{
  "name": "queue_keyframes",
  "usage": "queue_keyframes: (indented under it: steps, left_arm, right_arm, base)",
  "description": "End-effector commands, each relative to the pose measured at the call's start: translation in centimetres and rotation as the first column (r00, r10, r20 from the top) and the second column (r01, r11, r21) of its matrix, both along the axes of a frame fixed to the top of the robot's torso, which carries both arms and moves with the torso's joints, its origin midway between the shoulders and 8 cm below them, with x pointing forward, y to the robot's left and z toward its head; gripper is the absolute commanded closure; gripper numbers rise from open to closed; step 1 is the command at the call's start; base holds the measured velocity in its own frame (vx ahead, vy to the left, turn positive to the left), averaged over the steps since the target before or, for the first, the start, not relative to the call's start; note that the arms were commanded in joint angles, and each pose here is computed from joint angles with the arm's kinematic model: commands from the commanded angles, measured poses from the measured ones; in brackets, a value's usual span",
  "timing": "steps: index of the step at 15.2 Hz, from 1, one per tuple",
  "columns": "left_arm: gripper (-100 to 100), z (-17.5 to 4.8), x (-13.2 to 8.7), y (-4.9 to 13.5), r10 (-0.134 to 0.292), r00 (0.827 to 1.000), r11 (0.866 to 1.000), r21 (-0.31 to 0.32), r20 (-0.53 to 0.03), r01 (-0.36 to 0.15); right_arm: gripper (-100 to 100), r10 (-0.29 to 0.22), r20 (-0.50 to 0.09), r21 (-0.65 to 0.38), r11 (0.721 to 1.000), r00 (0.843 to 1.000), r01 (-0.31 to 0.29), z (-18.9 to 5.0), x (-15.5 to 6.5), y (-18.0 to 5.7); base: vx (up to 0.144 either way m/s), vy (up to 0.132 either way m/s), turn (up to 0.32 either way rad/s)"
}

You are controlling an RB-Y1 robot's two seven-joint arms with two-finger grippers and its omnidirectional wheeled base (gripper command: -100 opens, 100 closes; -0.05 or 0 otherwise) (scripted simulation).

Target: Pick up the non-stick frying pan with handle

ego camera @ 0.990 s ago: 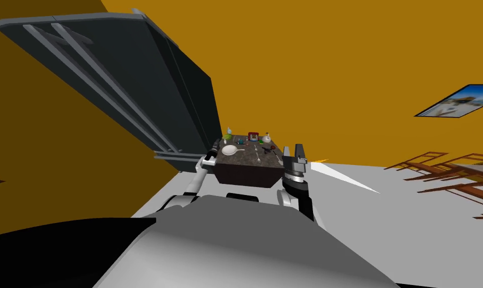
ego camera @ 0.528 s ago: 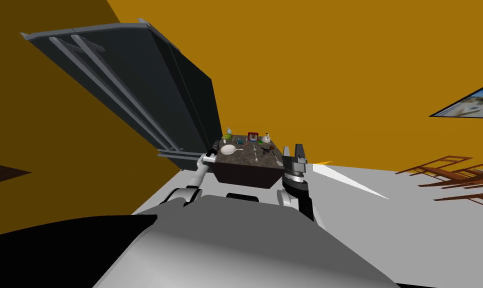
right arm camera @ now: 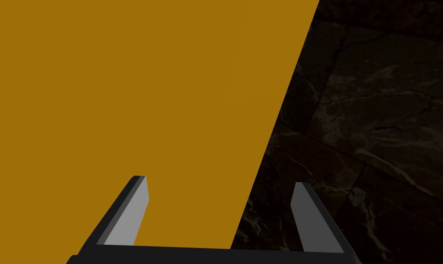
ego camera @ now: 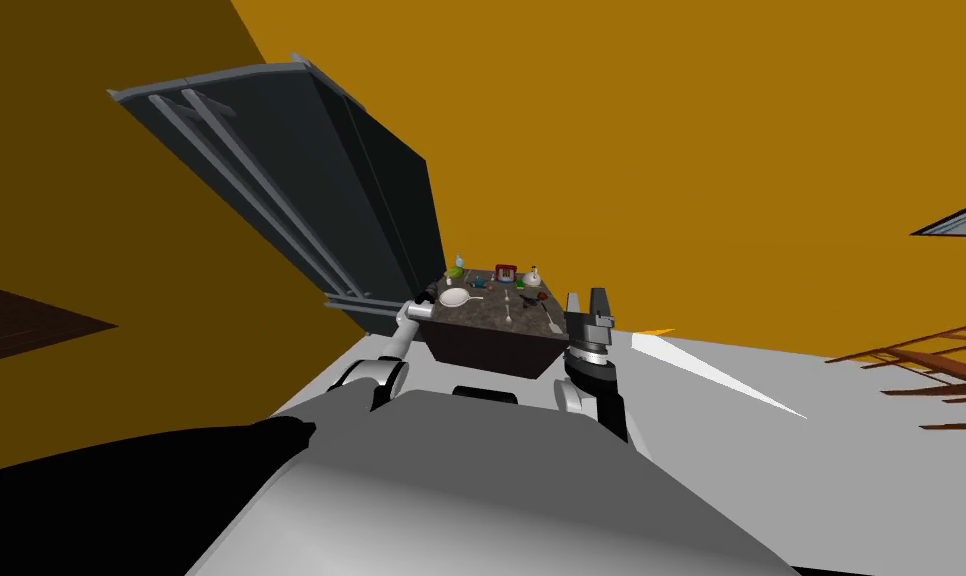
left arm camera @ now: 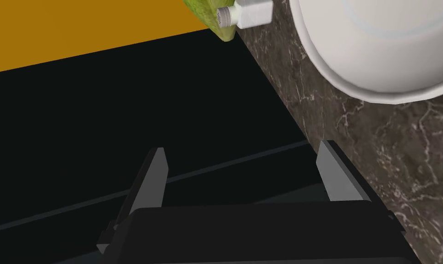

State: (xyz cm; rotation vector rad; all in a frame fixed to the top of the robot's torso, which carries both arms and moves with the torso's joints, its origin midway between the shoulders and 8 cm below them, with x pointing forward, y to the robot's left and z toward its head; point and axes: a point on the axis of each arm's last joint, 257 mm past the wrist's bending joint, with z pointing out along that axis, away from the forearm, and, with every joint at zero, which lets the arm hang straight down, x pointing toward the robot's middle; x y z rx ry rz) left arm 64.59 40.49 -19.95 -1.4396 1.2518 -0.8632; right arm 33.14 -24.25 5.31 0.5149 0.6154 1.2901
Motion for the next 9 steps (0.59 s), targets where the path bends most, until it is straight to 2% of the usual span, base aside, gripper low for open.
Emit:
queue_keyframes:
  steps: [1, 2, 3, 4, 6, 7, 8, 9]
  left_arm:
    - [-100, -0.5, 0.6, 0.5, 0.023, 0.999, 1.000, -0.020, -0.045, -0.023]
    - [-100, -1.7, 0.3, 0.8, 0.030, 0.997, 0.999, -0.024, -0.074, -0.032]
    - [-100, -0.9, 1.0, 0.9, 0.040, 0.996, 0.998, -0.037, -0.082, -0.043]
    - [-100, -2.3, 0.6, 1.2, 0.050, 0.991, 0.998, -0.042, -0.121, -0.056]
    - [-100, -2.4, 1.1, 1.5, 0.064, 0.986, 0.996, -0.057, -0.152, -0.073]
    - [-100, -3.4, 0.7, 1.7, 0.070, 0.982, 0.995, -0.060, -0.178, -0.082]
    - [-100, -3.5, 0.7, 1.7, 0.070, 0.981, 0.995, -0.060, -0.179, -0.082]
    - [-100, -3.4, 1.0, 1.8, 0.082, 0.974, 0.992, -0.076, -0.211, -0.100]
  right_arm:
    - [0, 0.000, 0.000, 0.000, 1.000, 1.000, 0.000, 0.0, 0.0, 0.0]
    - [0, 0.000, 0.000, 0.000, 1.000, 1.000, 0.000, 0.0, 0.0, 0.0]
    - [0, 0.000, 0.000, 0.000, 1.000, 1.000, 0.000, 0.0, 0.0, 0.0]
    - [0, 0.000, 0.000, 0.000, 1.000, 1.000, 0.000, 0.0, 0.0, 0.0]
    - [0, 0.000, 0.000, 0.000, 1.000, 1.000, 0.000, 0.0, 0.0, 0.0]
    - [0, 0.000, 0.000, 0.000, 1.000, 1.000, 0.000, 0.0, 0.0, 0.0]
    - [0, 0.000, 0.000, 0.000, 1.000, 1.000, 0.000, 0.0, 0.0, 0.0]
    - [0, 0.000, 0.000, 0.000, 1.000, 1.000, 0.000, 0.0, 0.0, 0.0]
  base:
    - [-0.006, -0.096, 0.099]
    - [0.003, -0.108, 0.092]
    - [-0.010, -0.134, 0.099]
    - [-0.011, -0.136, 0.091]
    - [0.007, -0.094, 0.051]
    - [0.014, -0.096, 0.077]
    - [0.006, -0.071, 0.031]
    - [-0.006, -0.087, 0.064]
